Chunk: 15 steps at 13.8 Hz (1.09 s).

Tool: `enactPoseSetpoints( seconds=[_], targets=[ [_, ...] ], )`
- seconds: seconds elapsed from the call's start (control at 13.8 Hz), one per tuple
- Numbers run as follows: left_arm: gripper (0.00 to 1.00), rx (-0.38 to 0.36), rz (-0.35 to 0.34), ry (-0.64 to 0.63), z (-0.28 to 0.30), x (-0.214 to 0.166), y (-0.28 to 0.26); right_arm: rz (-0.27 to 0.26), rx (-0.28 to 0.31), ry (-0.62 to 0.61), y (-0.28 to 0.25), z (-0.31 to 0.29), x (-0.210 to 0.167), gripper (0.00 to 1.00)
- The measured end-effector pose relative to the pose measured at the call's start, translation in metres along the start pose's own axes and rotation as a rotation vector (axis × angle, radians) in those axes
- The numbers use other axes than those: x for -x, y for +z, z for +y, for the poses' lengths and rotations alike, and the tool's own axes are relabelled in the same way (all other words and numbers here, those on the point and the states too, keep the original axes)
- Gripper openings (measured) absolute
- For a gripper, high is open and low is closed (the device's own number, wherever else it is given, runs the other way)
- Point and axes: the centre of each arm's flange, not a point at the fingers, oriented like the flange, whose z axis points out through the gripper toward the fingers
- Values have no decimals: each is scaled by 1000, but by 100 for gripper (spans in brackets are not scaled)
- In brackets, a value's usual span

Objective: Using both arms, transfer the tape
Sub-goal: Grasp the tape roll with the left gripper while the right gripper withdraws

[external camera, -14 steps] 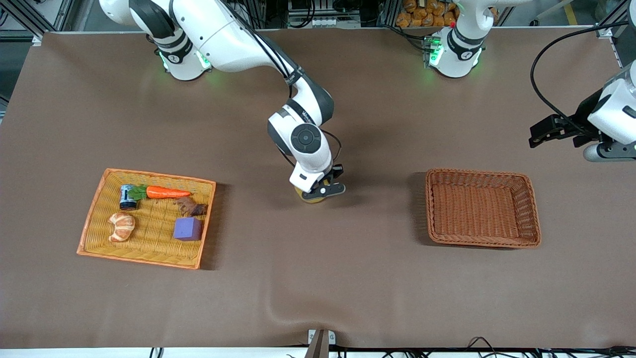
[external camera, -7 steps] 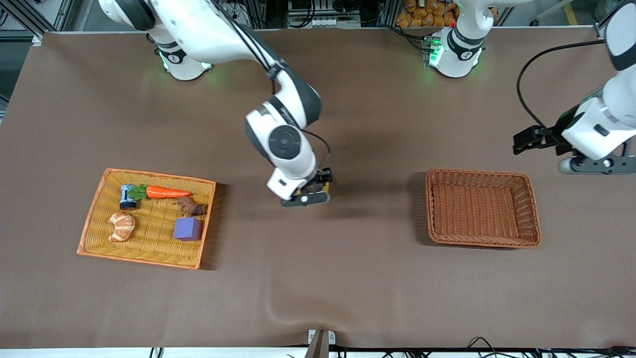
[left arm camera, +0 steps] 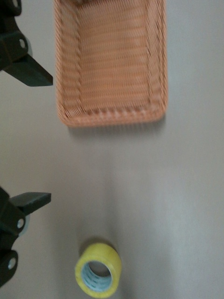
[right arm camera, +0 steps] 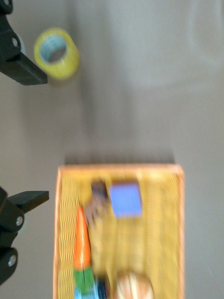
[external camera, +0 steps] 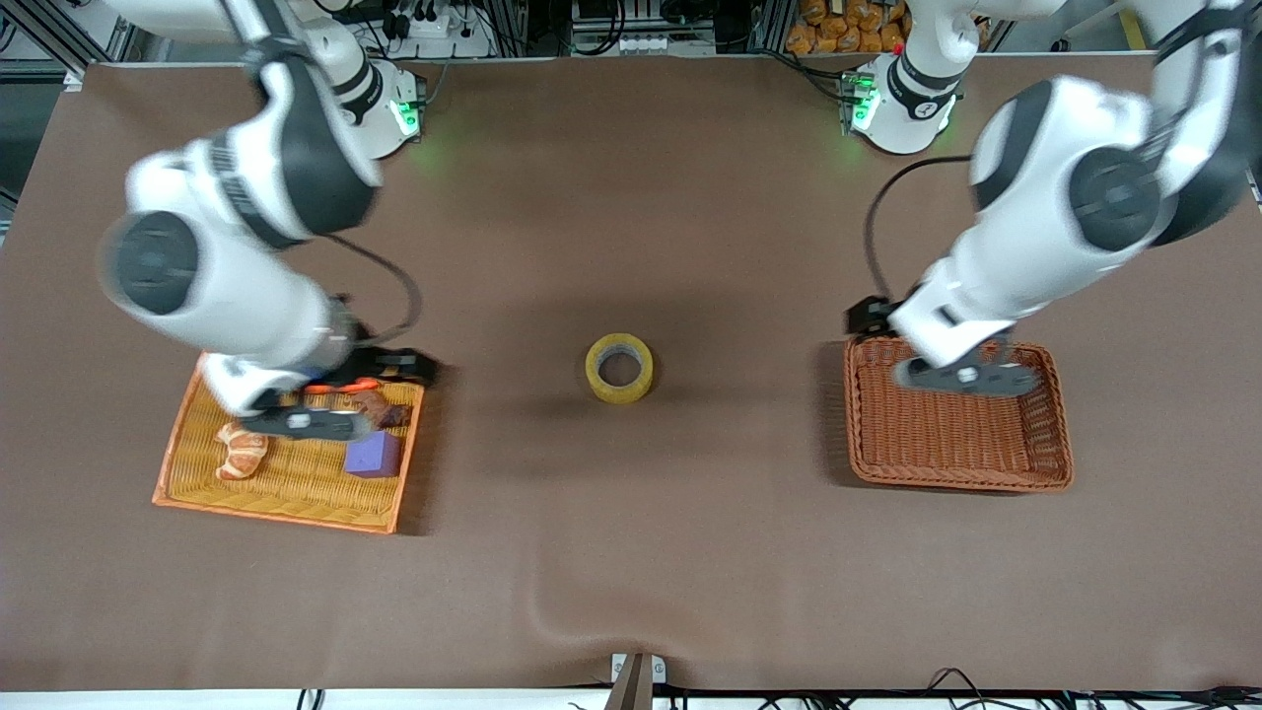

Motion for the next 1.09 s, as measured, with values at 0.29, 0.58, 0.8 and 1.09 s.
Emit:
enactPoseSetpoints(
  seconds=[0.29, 0.58, 0.8, 1.09],
  targets=[
    [100, 9, -5, 8, 97, -6, 102, 19, 14, -10, -59, 91, 4, 100],
    [100, 48, 45, -50, 174, -5, 169, 57, 5, -30, -128, 126, 48, 100],
    [100, 47, 30, -52, 216, 9, 205, 77, 8, -110, -145, 152, 66, 100],
    [100, 18, 7, -18, 232, 22, 232, 49, 11, -141, -135, 185, 69, 100]
  ],
)
